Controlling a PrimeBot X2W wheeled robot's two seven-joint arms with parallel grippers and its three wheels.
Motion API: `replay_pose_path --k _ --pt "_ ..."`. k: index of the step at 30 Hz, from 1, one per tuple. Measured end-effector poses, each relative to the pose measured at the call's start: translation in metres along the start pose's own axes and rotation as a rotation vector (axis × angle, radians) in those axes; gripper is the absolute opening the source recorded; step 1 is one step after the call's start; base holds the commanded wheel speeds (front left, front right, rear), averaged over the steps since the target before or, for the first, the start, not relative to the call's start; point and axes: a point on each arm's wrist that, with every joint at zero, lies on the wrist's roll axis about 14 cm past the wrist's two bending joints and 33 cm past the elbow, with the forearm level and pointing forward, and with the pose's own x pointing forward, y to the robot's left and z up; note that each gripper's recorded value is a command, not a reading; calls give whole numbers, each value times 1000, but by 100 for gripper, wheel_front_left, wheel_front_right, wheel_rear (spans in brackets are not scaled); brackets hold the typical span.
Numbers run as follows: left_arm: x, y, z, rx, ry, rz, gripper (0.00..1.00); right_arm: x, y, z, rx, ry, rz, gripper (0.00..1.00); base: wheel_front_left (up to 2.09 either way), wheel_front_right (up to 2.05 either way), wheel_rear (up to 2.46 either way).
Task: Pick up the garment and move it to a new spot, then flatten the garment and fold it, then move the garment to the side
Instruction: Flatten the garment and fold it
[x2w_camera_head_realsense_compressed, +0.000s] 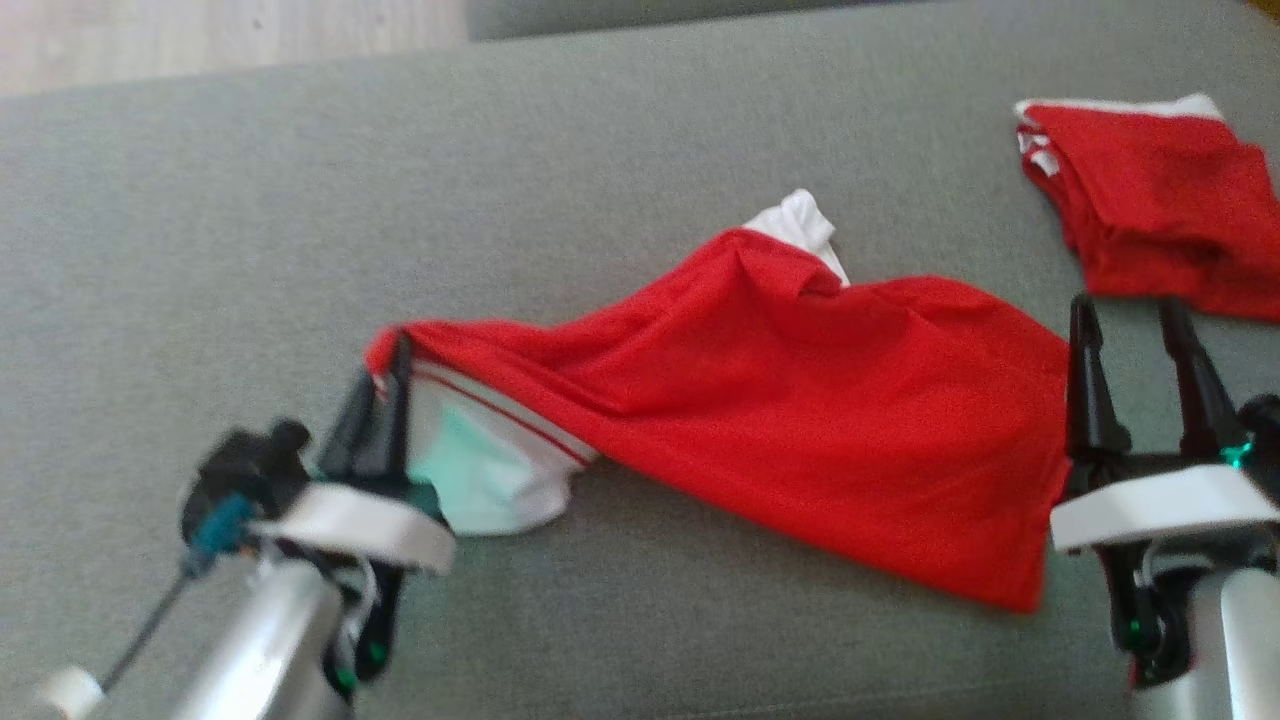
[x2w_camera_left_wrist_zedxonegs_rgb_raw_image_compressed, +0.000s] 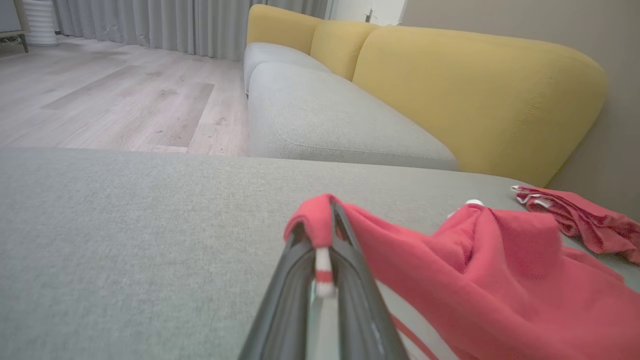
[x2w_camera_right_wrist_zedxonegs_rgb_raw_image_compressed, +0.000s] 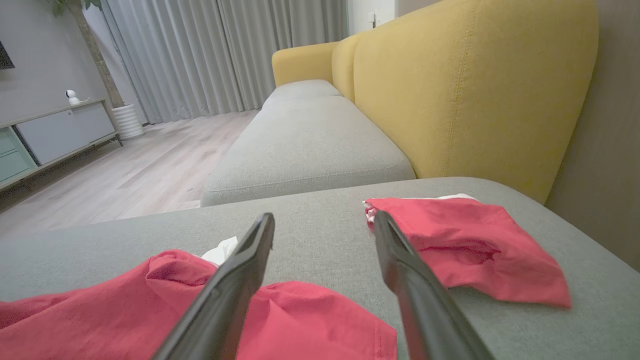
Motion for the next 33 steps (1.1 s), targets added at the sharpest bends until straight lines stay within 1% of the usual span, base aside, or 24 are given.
replay_pose_path --k 4,6,12,16,17,18,19,23,27,30,31,33 --pt "32 27 1 4 -6 48 0 12 -7 -3 -10 4 -20 100 0 0 0" --pt "50 45 -4 13 10 76 0 14 -17 -11 -20 22 -48 100 0 0 0" --pt "68 73 -20 42 70 128 0 16 -42 -8 -51 12 -120 100 0 0 0" --pt "71 83 -21 51 80 161 0 12 -53 -4 -68 5 -150 100 0 0 0" --pt "70 85 -22 53 85 168 19 11 -54 -3 -69 2 -154 100 0 0 0" --pt "69 86 -22 54 90 173 53 11 -55 -1 -68 -1 -157 100 0 0 0" --pt "67 87 -23 55 93 177 100 10 -56 0 -68 -5 -160 100 0 0 0" --pt "62 80 -17 46 75 165 100 8 -52 4 -69 -16 -151 100 0 0 0" --pt "51 69 -6 30 36 147 100 5 -41 4 -70 -5 -119 100 0 0 0" --pt "34 61 -2 11 11 136 100 -3 -33 -13 -81 64 -95 100 0 0 0" --pt "34 61 -2 11 11 136 100 -3 -33 -13 -81 64 -95 100 0 0 0" --pt "20 53 0 3 -11 129 100 -8 -23 -29 -88 127 -66 100 0 0 0"
